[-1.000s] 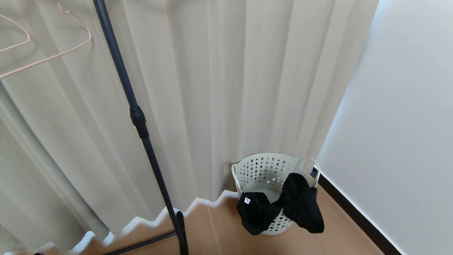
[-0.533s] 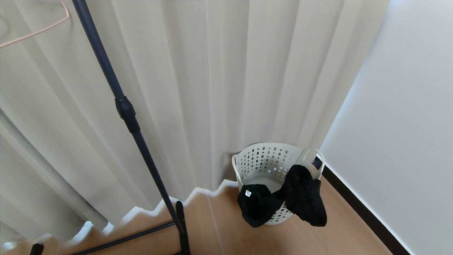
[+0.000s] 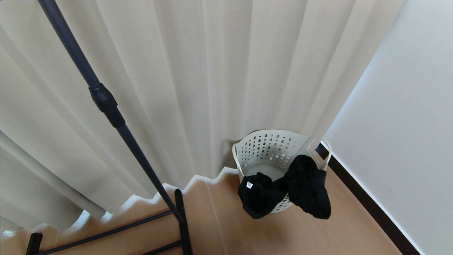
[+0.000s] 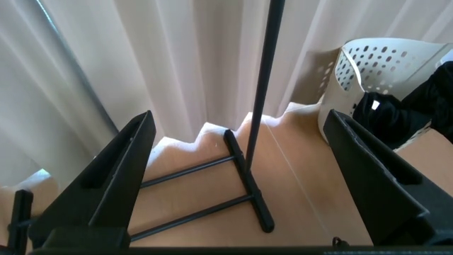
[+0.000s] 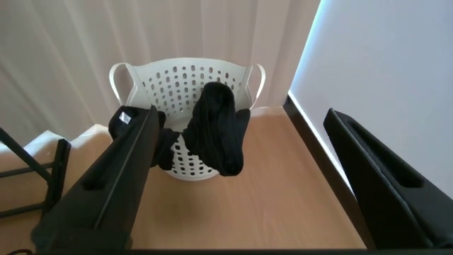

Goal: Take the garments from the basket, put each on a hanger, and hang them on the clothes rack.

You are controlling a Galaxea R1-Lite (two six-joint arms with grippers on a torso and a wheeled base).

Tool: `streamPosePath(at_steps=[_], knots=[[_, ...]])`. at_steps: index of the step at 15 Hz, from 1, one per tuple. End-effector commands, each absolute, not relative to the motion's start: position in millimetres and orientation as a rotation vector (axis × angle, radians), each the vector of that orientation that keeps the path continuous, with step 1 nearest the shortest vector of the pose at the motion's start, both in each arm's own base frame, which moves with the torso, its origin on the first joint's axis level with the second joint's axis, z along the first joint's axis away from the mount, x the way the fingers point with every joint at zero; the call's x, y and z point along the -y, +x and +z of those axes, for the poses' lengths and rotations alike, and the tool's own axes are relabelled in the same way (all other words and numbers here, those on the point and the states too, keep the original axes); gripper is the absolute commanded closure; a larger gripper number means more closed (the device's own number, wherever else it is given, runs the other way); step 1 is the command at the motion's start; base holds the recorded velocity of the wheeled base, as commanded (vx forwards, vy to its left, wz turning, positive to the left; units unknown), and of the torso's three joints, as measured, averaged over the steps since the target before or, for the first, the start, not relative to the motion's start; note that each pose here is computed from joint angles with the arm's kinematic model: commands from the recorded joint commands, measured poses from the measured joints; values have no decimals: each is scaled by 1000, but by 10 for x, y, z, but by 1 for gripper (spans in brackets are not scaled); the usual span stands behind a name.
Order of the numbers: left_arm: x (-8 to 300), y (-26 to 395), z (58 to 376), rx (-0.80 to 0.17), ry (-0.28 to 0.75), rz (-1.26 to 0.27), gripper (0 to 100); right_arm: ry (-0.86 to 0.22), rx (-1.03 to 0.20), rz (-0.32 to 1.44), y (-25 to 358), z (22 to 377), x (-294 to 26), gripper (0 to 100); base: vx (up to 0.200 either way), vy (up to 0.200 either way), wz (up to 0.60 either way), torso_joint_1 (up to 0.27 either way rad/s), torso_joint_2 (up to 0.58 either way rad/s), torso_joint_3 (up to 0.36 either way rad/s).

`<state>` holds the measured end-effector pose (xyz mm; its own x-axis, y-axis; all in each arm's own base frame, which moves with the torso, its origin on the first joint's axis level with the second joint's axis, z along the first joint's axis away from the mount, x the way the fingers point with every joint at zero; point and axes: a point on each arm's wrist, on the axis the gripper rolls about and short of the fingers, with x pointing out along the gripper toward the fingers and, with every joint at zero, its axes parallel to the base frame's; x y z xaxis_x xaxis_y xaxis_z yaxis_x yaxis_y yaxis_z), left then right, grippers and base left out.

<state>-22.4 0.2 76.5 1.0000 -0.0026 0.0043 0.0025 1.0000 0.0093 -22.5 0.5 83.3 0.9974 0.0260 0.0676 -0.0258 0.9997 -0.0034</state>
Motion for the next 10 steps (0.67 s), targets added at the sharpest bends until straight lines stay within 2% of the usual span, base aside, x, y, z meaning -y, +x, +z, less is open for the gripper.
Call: streamPosePath(at_steps=[1, 10], knots=[[-2, -223, 766, 3, 9, -2, 0, -4, 69, 26, -225, 835, -5, 0, 0, 0, 0, -7, 2, -207], [-2, -223, 766, 3, 8, -3, 0, -4, 69, 21, -225, 835, -4, 0, 0, 0, 0, 3, 4, -199]])
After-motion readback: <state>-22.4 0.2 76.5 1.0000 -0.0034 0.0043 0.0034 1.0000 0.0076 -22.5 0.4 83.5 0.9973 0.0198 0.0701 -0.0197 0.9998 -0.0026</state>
